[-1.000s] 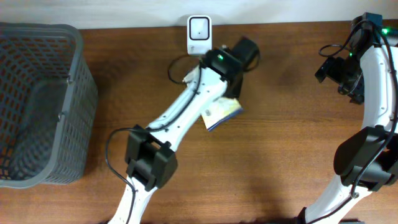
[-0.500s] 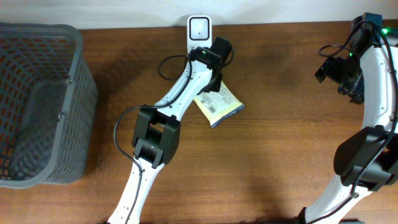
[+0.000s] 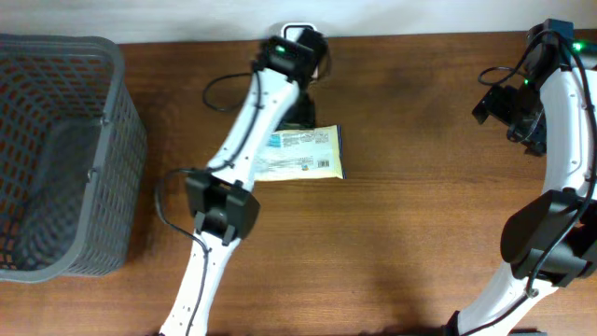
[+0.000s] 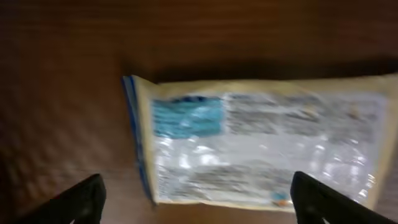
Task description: Scan the item barcode
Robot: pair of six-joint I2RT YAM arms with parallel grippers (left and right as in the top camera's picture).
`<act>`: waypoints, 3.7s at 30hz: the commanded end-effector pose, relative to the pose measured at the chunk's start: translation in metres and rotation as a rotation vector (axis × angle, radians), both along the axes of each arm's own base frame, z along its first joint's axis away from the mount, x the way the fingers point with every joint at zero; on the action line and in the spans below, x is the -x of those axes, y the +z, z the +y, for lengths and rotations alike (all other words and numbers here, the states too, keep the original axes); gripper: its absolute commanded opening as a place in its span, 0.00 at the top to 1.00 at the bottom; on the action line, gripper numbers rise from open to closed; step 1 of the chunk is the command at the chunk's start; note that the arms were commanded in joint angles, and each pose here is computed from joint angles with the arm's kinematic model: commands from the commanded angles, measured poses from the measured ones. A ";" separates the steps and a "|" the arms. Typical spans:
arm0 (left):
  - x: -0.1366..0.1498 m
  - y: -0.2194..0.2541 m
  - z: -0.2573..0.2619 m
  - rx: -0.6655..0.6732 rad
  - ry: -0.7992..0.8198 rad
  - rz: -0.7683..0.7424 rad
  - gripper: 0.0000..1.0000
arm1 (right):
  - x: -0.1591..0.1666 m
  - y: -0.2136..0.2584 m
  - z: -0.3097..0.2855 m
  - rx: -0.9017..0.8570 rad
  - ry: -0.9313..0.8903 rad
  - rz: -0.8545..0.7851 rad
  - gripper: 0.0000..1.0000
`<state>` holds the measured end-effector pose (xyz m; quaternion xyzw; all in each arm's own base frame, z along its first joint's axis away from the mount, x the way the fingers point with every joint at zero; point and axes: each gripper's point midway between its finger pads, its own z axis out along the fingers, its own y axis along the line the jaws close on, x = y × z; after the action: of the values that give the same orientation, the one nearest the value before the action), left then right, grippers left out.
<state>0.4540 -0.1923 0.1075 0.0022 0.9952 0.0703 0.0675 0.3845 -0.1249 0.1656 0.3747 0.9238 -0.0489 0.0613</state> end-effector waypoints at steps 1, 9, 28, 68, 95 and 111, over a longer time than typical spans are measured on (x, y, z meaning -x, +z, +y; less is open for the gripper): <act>-0.008 -0.001 0.022 0.160 -0.033 0.080 0.01 | -0.002 0.004 0.000 0.011 -0.002 -0.010 0.01; -0.005 0.076 0.030 0.288 -0.061 -0.051 0.01 | -0.002 0.004 0.000 0.011 -0.002 -0.010 0.01; 0.034 -0.099 0.043 0.250 -0.010 0.127 0.01 | -0.002 0.004 0.000 0.011 -0.002 -0.010 0.01; -0.018 0.106 0.103 -0.992 -0.070 -0.487 1.00 | -0.002 0.004 0.000 0.011 -0.002 -0.010 0.01; 0.075 -0.001 -0.069 -0.001 -0.365 0.012 0.75 | -0.002 0.004 0.000 0.011 -0.002 -0.010 0.01; 0.017 0.236 0.231 0.218 0.428 -0.503 0.01 | -0.079 0.032 0.208 -0.406 0.840 -0.402 0.01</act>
<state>0.4420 0.0195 0.3380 -0.1771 0.9396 0.0062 0.2929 0.4599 0.0167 0.1929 0.1136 0.9553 0.2211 0.1601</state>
